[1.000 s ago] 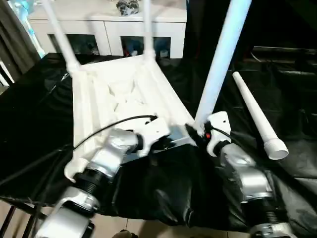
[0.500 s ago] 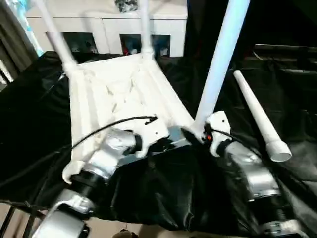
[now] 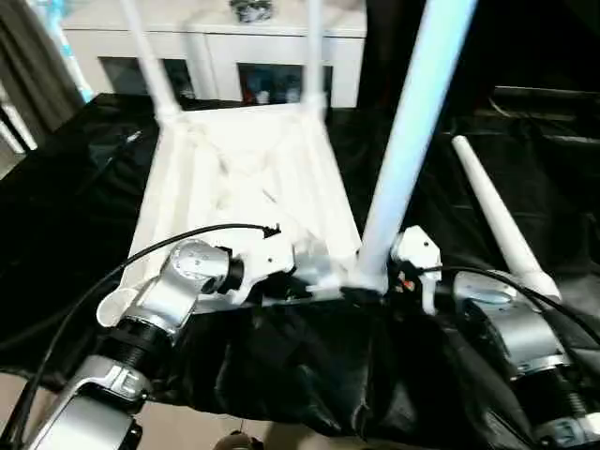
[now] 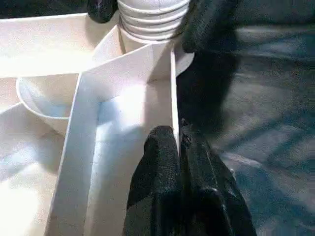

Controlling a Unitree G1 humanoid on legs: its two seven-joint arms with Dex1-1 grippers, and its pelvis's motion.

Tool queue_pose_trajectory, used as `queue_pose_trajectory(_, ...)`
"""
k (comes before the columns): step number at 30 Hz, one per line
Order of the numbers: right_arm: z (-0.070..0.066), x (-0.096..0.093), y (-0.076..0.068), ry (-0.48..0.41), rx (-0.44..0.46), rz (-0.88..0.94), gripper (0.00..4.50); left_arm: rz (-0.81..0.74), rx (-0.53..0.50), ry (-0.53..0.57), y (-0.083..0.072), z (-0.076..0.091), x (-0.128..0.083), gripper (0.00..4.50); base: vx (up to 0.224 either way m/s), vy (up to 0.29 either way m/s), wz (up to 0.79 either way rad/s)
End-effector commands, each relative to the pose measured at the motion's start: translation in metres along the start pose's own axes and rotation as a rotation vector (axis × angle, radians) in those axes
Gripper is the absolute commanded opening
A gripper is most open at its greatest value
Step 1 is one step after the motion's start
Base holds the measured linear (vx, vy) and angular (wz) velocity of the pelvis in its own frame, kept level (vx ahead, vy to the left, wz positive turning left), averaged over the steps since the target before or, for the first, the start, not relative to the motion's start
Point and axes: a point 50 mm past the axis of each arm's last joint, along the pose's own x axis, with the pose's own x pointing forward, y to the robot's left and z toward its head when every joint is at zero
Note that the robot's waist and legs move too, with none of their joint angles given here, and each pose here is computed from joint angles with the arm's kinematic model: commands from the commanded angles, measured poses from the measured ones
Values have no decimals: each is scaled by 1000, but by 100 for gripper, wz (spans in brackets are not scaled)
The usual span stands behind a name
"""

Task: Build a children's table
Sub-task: Rotate leg to tighten

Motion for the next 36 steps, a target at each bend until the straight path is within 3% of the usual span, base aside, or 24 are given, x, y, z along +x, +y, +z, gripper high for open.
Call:
queue_pose_trajectory(1,4,2,5,-13,-15,53,331,-42,36,-16,1,8,1,0,0,0,0)
queue_pose_trajectory(7,6,2,6,-13,-14,87,281,-67,36,-5,1,5,-2,0,0,0,0)
queue_pose_trajectory(14,-1,5,12,-15,26,62,271,-24,12,-36,3,7,0,0,0,0,0)
queue_pose_trajectory(18,-9,16,8,-18,81,-142,270,137,-9,-17,14,10,8,0,0,0,0)
queue_pose_trajectory(22,-13,35,1,-36,183,-406,270,234,-46,-62,13,21,27,0,0,0,0)
queue_pose_trajectory(25,-6,58,2,-56,253,-566,270,261,-66,-88,1,33,50,0,0,0,0)
queue_pose_trajectory(29,4,74,8,-92,240,-590,270,271,-75,-114,-5,42,64,0,0,0,0)
queue_pose_trajectory(31,7,75,9,-102,221,-594,325,279,-77,-119,-5,44,66,0,0,0,0)
queue_pose_trajectory(36,7,68,5,-121,236,-573,372,274,-48,-107,-3,43,64,0,0,0,0)
